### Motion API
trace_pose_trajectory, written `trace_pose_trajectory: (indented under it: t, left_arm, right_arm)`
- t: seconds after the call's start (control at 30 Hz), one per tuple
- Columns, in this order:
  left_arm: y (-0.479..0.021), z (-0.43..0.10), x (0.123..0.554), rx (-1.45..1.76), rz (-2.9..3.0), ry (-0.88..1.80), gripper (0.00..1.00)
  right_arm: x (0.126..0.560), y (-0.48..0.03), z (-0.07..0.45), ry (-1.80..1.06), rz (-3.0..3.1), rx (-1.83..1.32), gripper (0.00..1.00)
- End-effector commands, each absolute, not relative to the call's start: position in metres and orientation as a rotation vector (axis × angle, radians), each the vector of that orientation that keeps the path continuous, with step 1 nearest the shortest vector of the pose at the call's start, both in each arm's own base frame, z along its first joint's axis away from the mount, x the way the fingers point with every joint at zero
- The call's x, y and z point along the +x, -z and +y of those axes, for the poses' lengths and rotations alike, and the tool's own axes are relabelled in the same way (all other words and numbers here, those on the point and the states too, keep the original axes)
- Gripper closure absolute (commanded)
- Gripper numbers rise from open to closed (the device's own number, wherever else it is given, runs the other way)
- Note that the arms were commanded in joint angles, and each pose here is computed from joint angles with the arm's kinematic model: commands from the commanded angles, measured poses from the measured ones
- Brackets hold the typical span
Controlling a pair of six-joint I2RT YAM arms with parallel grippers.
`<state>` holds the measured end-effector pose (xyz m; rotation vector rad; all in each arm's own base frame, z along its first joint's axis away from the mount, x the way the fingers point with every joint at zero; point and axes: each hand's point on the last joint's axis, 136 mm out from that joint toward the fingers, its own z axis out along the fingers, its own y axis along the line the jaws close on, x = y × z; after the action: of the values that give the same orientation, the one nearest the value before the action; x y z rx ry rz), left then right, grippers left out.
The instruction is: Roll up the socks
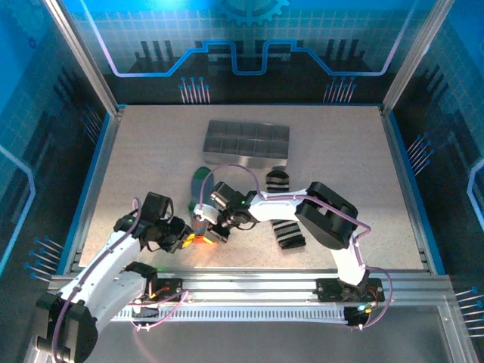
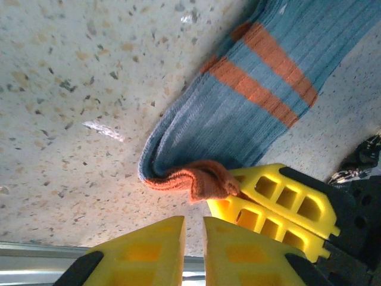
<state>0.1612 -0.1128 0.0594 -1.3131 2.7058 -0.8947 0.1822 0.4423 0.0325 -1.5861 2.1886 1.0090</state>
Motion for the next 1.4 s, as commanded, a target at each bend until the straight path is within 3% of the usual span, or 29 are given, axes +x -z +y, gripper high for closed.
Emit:
trace_pose_trajectory:
  t: [0.0,0.47,0.6,0.77,1.07,1.37]
  left_arm:
    - [-0.061,-0.124,0.164,-1.384,2.654,1.035,0.84]
    - [-0.039,-0.127,0.192,-1.446,2.606,1.034,0.87]
    - [-0.017,-0.119,0.184,-1.499,2.665,0.909,0.90]
    - [-0.006,-0.109,0.185,-1.498,2.704,0.767,0.90]
    - [0.003,-0.101,0.176,-1.540,2.758,0.648,0.91]
    - [0.002,-0.099,0.174,-1.547,2.783,0.623,0.91]
  right_arm:
    - [0.183,-0.027,0.442,-1.063,2.287,-1.551,1.00]
    - [0.187,-0.010,0.443,-1.057,2.369,-1.513,0.98]
    - [0.190,-0.014,0.444,-1.041,2.341,-1.508,0.90]
    - [0.191,-0.033,0.443,-0.978,2.198,-1.554,0.70]
    - [0.190,-0.083,0.419,-0.572,1.675,-1.646,0.39]
    - [0.168,-0.047,0.429,-0.127,1.368,-1.909,0.43]
